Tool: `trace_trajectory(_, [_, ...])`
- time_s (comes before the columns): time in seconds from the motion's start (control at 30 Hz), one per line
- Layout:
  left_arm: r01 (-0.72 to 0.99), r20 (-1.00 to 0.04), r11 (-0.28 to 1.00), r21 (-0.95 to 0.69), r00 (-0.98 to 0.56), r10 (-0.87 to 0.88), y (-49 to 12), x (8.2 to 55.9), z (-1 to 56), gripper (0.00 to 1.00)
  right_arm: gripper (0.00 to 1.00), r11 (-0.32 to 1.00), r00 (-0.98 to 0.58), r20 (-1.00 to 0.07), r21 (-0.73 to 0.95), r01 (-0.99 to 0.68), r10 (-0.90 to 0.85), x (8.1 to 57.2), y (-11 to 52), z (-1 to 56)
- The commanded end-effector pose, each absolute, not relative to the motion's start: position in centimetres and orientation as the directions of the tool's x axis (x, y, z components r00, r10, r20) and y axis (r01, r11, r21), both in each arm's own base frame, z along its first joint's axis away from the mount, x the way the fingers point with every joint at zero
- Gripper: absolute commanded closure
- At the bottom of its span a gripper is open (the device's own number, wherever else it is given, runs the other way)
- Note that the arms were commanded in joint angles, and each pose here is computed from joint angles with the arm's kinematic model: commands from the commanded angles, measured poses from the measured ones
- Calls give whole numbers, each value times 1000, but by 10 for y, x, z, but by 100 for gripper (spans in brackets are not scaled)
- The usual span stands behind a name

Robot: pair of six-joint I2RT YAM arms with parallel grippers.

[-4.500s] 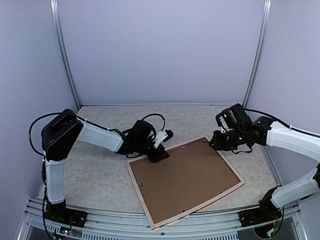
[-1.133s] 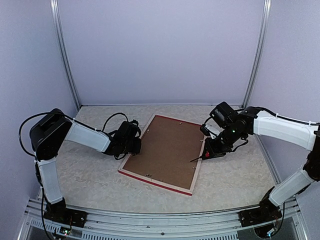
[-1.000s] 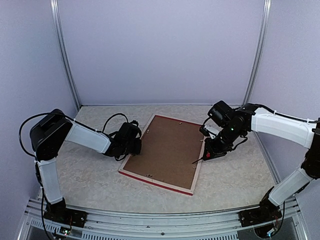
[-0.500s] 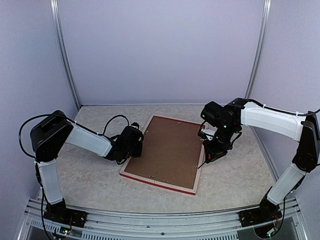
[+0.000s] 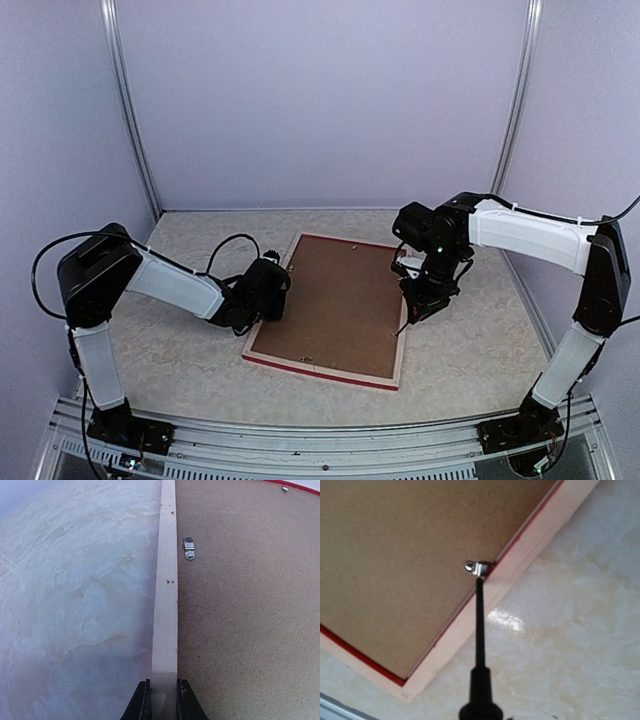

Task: Take the photo out of the frame

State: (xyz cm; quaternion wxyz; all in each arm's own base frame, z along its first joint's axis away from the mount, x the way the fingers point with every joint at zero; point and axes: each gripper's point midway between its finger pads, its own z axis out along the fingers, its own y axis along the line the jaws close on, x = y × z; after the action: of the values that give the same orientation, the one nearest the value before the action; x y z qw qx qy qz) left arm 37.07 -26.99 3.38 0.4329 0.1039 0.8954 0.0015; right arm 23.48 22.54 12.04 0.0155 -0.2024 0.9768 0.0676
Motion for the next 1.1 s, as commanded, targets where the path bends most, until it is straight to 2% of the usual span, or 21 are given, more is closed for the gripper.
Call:
trace_trajectory(0.0, [192, -742, 973, 130, -632, 224, -263, 355, 26, 86, 100, 903, -908, -28, 96, -418, -417, 231, 223, 122])
trace_trajectory(0.2, [189, -746, 972, 140, -625, 229, -263, 353, 29, 86, 100, 900, -904, -7, 84, -427, -428, 231, 227, 119])
trace_trajectory(0.43, [184, -753, 972, 149, -616, 232, -260, 351, 32, 86, 100, 903, -905, 29, -60, -426, -425, 240, 219, 114])
trace_trajectory(0.67, [192, -755, 969, 157, -609, 243, -260, 349, 33, 86, 100, 890, -902, 7, -160, -426, -431, 257, 226, 115])
trace_trajectory(0.9, [217, -756, 963, 160, -600, 261, -266, 347, 32, 86, 100, 882, -884, -104, -191, -431, -455, 279, 254, 116])
trace_trajectory(1.07, [222, -752, 961, 165, -602, 268, -267, 347, 30, 86, 100, 890, -856, -283, 13, -455, -433, 288, 299, 137])
